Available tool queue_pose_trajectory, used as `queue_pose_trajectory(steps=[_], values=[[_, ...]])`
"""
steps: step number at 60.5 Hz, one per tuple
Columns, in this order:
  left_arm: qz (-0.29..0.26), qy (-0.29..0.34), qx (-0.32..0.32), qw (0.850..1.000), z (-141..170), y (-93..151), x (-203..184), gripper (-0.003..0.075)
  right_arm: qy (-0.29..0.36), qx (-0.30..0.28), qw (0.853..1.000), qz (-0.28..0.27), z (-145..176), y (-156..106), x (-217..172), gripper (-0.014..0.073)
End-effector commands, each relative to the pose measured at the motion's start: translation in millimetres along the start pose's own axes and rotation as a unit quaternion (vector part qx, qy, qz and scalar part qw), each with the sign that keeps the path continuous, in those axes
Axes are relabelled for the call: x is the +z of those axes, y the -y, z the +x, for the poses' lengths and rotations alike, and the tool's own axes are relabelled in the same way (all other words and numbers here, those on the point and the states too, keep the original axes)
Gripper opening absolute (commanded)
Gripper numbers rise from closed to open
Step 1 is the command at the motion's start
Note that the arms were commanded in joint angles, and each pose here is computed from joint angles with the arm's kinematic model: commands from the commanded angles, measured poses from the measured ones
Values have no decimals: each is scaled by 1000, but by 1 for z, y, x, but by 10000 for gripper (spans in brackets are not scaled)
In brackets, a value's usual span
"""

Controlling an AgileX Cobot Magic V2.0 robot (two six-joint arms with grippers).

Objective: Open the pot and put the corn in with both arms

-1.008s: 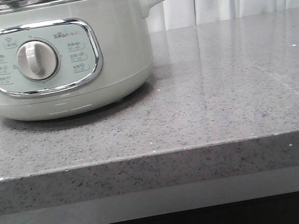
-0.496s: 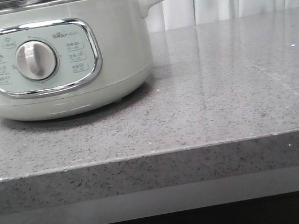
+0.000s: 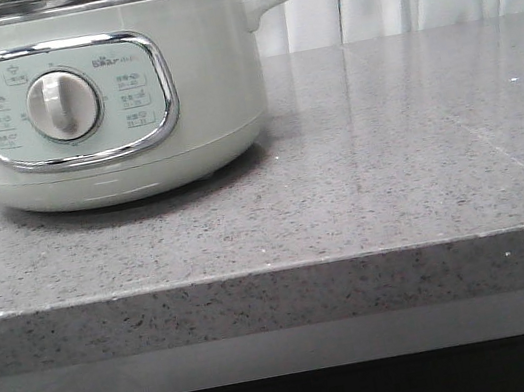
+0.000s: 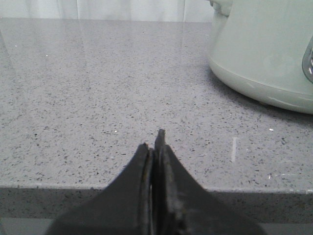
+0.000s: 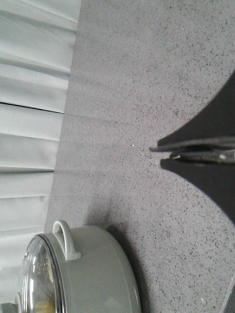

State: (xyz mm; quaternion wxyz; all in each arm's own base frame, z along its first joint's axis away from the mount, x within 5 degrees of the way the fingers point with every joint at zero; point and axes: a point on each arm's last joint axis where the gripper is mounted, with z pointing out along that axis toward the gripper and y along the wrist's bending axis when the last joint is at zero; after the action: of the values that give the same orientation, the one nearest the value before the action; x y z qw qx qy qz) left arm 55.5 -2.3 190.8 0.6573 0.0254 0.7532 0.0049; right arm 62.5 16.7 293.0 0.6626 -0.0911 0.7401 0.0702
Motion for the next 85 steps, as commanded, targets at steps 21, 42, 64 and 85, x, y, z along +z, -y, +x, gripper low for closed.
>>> queue_pose_trajectory(steps=[21,42,64,85], values=[[-7,54,-6,998,-9,-1,-2,-18,46,-3,999,11,-15,2,-2,-68],[-7,54,-6,998,-9,-1,-2,-18,63,-19,997,51,38,7,0,-68],[-7,54,-6,998,-9,-1,-2,-18,31,-13,994,102,100,11,1,-68],[-7,54,-6,998,-9,-1,-2,-18,-10,-9,996,91,107,9,1,-68]])
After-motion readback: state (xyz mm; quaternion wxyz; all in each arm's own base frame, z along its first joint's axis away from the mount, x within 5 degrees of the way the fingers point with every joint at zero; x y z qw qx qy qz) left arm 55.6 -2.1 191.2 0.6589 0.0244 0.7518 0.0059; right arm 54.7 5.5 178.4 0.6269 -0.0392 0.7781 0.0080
